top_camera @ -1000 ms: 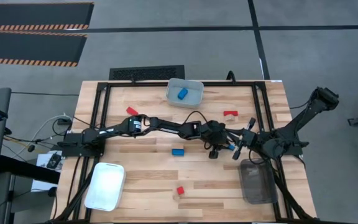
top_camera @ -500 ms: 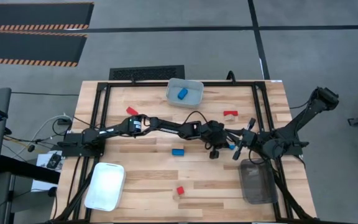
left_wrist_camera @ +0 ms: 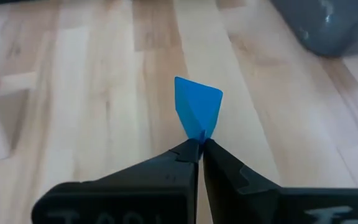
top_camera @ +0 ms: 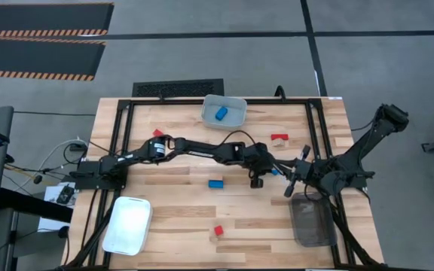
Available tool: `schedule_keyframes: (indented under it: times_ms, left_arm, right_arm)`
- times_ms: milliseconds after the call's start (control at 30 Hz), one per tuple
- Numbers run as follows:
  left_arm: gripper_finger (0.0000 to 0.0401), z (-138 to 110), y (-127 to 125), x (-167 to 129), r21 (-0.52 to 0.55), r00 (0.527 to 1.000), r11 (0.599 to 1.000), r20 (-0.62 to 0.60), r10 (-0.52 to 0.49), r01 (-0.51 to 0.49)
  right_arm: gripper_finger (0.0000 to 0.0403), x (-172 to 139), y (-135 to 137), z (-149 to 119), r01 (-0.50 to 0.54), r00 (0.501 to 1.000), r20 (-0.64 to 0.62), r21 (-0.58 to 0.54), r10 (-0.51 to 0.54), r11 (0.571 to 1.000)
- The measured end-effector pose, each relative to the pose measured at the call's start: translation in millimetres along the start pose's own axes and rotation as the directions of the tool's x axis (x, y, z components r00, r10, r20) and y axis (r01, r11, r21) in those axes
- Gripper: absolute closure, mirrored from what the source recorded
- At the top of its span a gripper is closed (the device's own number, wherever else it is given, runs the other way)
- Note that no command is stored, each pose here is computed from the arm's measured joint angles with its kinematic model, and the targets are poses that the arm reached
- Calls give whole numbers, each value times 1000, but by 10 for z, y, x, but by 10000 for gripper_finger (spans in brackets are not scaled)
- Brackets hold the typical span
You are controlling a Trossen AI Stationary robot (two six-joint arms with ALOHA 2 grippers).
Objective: Sort & place blocks by color
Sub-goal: Put the blue triangle block into the gray bin
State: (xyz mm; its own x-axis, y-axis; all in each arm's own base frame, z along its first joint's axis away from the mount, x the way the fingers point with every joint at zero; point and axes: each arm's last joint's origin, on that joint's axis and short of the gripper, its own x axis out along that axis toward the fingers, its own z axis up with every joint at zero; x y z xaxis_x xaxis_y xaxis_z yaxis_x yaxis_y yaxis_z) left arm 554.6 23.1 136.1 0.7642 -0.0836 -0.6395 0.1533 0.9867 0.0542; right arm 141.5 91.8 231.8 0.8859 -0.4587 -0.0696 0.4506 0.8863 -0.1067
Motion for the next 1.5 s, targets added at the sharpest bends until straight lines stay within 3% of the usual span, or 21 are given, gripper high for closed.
schedule_keyframes:
  times_ms: [333,600,767,1000,1267,1500]
  left_arm:
    - [401,158,30,-414,49,973,986,-160,168,-162]
    - [401,139,12,-520,58,952,983,-244,186,-177]
    - [401,110,-59,-584,75,934,976,-283,218,-205]
    - [401,-163,-144,-847,44,931,965,-257,260,-257]
    - [401,-469,71,-1556,-70,899,909,-192,393,-412]
    - [401,-570,538,-1931,-141,830,825,-216,514,-548]
  right_arm:
    - [351,-14,-1,-55,4,1000,-23,20,-4,1000]
    - [351,-142,37,-54,13,1000,0,25,-13,1000]
    - [351,-239,58,-54,21,1000,18,35,-21,999]
    - [351,-285,65,-99,1,1000,12,67,-2,998]
    - [351,-278,61,-106,6,1000,10,100,-7,995]
    - [351,-182,25,-100,58,998,2,110,-59,992]
